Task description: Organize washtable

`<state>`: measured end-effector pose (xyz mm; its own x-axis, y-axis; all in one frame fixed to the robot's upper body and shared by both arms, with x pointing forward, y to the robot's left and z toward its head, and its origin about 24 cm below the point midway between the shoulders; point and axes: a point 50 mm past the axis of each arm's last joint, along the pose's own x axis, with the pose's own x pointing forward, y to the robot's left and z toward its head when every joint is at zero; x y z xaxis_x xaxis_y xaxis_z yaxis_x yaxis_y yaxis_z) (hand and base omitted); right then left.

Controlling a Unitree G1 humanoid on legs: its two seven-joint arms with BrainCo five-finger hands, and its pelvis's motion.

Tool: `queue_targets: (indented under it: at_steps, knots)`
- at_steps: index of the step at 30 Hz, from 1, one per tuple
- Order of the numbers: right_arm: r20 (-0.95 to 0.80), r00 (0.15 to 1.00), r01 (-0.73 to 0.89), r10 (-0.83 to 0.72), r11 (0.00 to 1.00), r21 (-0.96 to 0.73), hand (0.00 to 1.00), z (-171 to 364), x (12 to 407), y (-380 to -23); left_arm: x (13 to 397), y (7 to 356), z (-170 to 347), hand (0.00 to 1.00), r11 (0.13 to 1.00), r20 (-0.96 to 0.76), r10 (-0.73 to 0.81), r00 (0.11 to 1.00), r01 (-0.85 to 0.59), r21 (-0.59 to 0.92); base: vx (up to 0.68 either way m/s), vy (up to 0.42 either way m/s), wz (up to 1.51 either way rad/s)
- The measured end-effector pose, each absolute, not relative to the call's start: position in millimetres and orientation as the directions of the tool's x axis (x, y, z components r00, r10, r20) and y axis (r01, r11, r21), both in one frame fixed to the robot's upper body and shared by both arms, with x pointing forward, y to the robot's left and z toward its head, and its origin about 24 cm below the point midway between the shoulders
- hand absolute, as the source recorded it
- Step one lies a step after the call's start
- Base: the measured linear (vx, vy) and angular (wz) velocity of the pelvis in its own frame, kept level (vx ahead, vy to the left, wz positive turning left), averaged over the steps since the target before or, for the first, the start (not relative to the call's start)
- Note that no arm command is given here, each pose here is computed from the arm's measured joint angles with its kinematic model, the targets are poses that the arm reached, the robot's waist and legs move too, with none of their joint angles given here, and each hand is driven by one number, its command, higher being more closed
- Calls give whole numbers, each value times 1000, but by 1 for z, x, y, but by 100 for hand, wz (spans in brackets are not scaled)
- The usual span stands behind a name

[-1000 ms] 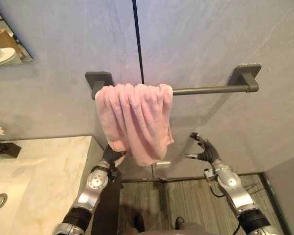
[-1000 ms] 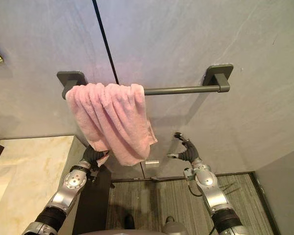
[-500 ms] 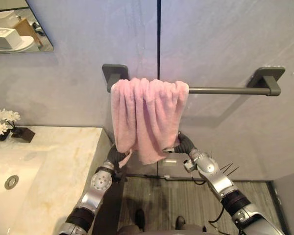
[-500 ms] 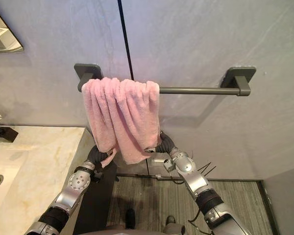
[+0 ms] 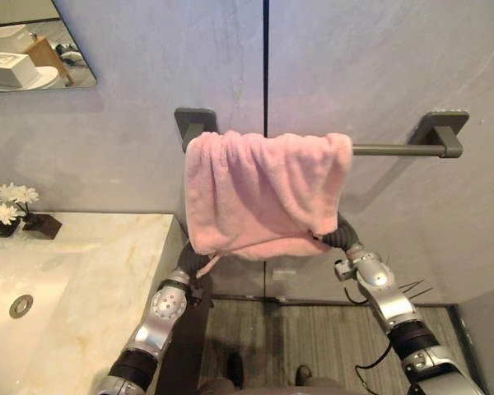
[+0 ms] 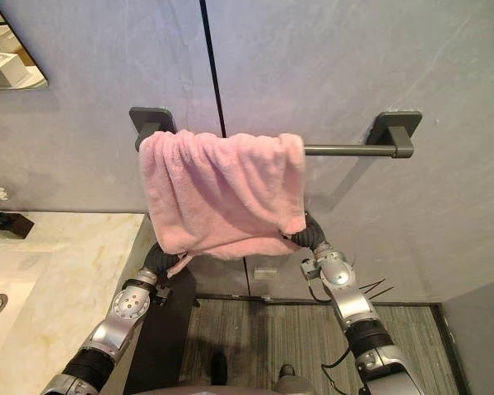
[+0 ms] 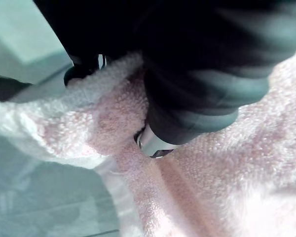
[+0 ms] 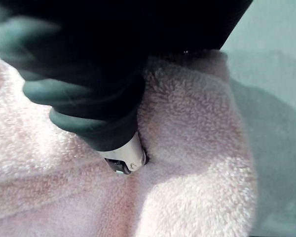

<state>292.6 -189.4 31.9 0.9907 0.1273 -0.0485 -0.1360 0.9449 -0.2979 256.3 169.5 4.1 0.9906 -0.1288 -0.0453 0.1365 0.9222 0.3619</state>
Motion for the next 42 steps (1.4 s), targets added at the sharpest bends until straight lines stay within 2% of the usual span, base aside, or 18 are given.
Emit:
queue_targets:
  at_steps: [7, 15, 25, 34, 35, 37, 38, 42]
  knots:
    - [-20, 999, -54, 51, 964, -261, 100, 29, 279, -206, 256, 151, 9, 100, 940, -4, -167, 986, 160, 302, -1, -19, -7]
    - [-69, 997, 15, -28, 983, -185, 100, 11, 265, -209, 251, 138, 4, 100, 956, -18, -164, 986, 164, 243, -18, -16, -11]
    - [-160, 982, 82, -103, 988, -133, 100, -15, 250, -211, 237, 128, -25, 100, 969, -151, -141, 978, 168, 179, -47, -16, -1]
    - [-221, 971, 76, -92, 994, -79, 100, -31, 259, -197, 230, 136, -49, 100, 980, -260, -81, 962, 124, 154, 6, -7, 0]
    - [-233, 968, 73, -89, 994, -75, 0, -33, 260, -194, 229, 137, -51, 100, 982, -269, -72, 960, 116, 150, 36, -24, 1]
    - [-241, 967, 69, -87, 994, -80, 0, -34, 261, -194, 228, 139, -54, 100, 985, -283, -58, 957, 100, 138, 0, 0, 0]
    - [-249, 964, 68, -87, 994, -83, 0, -36, 261, -194, 228, 141, -56, 0, 988, -290, -42, 956, 82, 128, 0, 0, 0]
    - [-267, 956, 101, -118, 992, -75, 0, -40, 259, -199, 226, 147, -59, 0, 994, -307, -7, 952, 41, 106, 0, 0, 0]
